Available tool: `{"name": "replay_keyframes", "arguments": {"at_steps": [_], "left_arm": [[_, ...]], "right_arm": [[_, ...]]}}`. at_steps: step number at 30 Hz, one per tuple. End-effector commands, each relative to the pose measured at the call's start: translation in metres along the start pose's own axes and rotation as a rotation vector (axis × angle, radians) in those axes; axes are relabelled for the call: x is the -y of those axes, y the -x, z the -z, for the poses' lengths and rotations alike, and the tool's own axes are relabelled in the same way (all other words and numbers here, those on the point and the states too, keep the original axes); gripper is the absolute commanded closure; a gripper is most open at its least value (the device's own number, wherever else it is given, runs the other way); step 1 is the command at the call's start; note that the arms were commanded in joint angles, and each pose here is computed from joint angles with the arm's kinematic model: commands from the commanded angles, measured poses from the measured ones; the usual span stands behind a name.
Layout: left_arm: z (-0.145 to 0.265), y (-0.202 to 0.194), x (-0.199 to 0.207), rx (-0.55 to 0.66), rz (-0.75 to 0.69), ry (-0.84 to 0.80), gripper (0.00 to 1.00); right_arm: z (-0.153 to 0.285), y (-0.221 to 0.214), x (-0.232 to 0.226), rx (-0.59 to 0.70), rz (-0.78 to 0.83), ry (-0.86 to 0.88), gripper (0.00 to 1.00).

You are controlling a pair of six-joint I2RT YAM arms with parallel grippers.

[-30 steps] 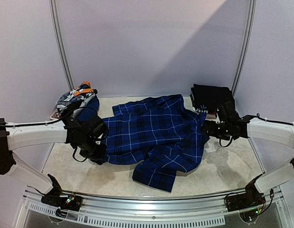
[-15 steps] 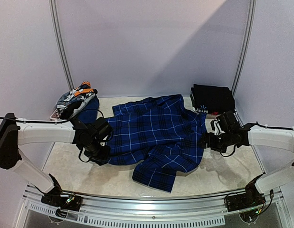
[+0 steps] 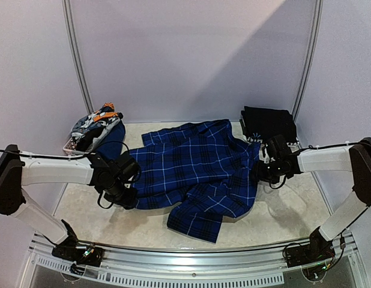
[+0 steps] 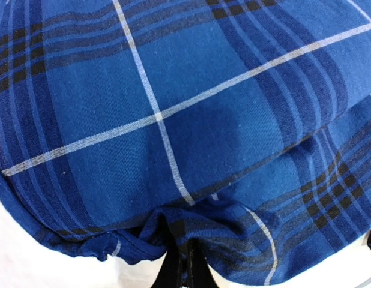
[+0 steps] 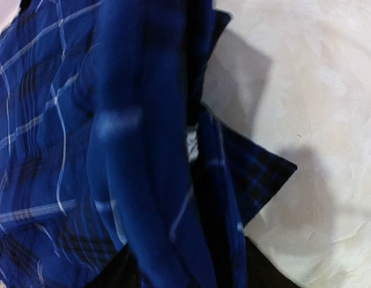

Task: Fold and stack the mixed laundry pile
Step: Smooth out the crumpled shirt at the center of the board.

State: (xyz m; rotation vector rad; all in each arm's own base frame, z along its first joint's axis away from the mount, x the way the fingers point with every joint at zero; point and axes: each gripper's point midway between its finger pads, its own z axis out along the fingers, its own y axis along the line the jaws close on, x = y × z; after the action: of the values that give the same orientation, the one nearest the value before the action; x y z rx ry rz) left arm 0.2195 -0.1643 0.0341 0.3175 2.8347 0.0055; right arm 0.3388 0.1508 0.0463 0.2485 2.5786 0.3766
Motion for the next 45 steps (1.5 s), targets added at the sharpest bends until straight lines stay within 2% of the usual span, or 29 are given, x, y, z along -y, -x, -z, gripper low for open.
{"name": "replay_keyframes", "arguments": {"at_steps": [1,6,7,12,18,22,26,28,30,35,36,40,45], "left_arm": [[0.002,0.004,-0.006,0.024,0.001,0.013,1.00],[0.020,0.008,-0.008,0.042,0.007,0.011,1.00],[0.028,0.010,-0.007,0.053,0.012,0.002,1.00],[0.073,0.019,-0.007,0.131,0.033,-0.032,1.00],[0.111,0.016,-0.009,0.187,0.059,-0.089,1.00],[0.123,0.011,-0.014,0.212,0.085,-0.099,1.00],[0.109,0.002,-0.016,0.185,0.094,-0.086,1.00],[0.093,-0.002,-0.008,0.148,0.094,-0.103,1.00],[0.076,-0.004,0.001,0.117,0.089,-0.119,1.00],[0.062,0.006,0.018,0.136,0.077,-0.144,1.00],[0.062,0.007,0.019,0.140,0.073,-0.147,1.00],[0.060,0.008,0.023,0.140,0.056,-0.156,1.00],[0.050,0.001,0.030,0.075,0.013,-0.153,1.00]], "right_arm": [[-0.004,0.030,-0.007,0.064,0.022,-0.017,0.57],[0.005,0.043,-0.008,0.069,0.038,-0.036,0.97],[0.014,0.049,-0.009,0.083,0.036,-0.042,1.00],[0.061,0.064,-0.005,0.135,0.019,-0.090,1.00],[0.104,0.060,0.022,0.179,-0.005,-0.187,1.00],[0.099,0.048,0.047,0.178,-0.060,-0.218,1.00],[0.075,0.041,0.062,0.128,-0.092,-0.248,1.00],[0.064,0.037,0.060,0.099,-0.086,-0.235,0.96],[0.058,0.034,0.053,0.076,-0.077,-0.201,0.86],[0.069,0.031,0.039,0.059,-0.061,-0.120,0.44],[0.072,0.029,0.040,0.057,-0.061,-0.119,0.38],[0.089,0.018,0.048,0.058,-0.064,-0.133,0.24],[0.116,0.016,0.051,0.106,-0.078,-0.142,0.20]]}}
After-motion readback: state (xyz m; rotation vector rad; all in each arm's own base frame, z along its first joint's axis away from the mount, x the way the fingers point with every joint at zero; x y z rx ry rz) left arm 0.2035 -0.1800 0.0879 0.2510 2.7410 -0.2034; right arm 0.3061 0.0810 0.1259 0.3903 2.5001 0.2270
